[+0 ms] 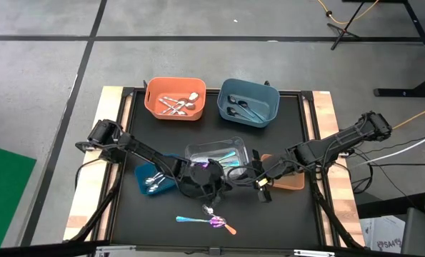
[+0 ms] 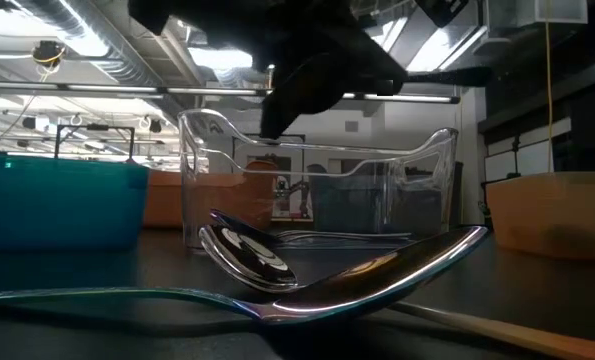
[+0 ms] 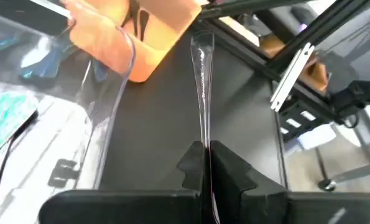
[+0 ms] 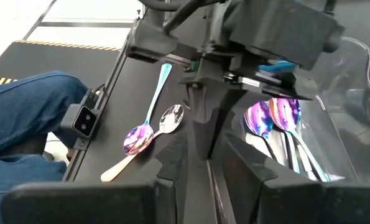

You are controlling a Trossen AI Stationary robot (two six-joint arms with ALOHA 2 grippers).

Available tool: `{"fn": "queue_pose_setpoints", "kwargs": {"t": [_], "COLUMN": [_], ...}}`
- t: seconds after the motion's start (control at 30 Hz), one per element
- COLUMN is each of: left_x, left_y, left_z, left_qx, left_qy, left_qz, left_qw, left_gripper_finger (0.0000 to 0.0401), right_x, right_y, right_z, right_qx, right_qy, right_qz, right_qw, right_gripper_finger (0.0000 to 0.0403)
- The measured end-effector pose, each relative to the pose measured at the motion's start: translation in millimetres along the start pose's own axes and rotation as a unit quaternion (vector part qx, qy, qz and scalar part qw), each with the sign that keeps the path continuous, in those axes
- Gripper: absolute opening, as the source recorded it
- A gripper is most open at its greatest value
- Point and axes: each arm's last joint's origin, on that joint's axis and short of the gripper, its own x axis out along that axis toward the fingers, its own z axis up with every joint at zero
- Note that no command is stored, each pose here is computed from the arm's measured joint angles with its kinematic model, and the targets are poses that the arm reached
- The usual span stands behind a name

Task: Sort silverware by color (type)
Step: Put the black spoon into the light orange bin

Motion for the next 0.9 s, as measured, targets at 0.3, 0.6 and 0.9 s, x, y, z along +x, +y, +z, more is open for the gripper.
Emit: {"fn": "queue_pose_setpoints", "kwargs": {"t": [0.3, 0.6, 0.9], "left_x": [2, 3, 3], "left_y": [7, 9, 9], "left_z": [13, 15, 15], "left_qx": [-0.014, -0.016, -0.016], "left_qy": [-0.017, -0.016, -0.015], "left_qz": [-0.023, -0.026, -0.026], "left_qw": [1.0, 0.999, 0.999], "left_gripper_finger": [0.001, 0.001, 0.001], "right_x": [1, 27, 39], "right_y": [1, 0, -1], "right_z": [0, -10, -17], "right_qx": [-0.042, -0.114, -0.148], "right_qy": [0.003, 0.045, 0.068], "right_qz": [0.009, 0.008, -0.007], "right_qw": [0.999, 0.992, 0.987], "right_gripper_finger": [0.0088, 0.0088, 0.0088]}}
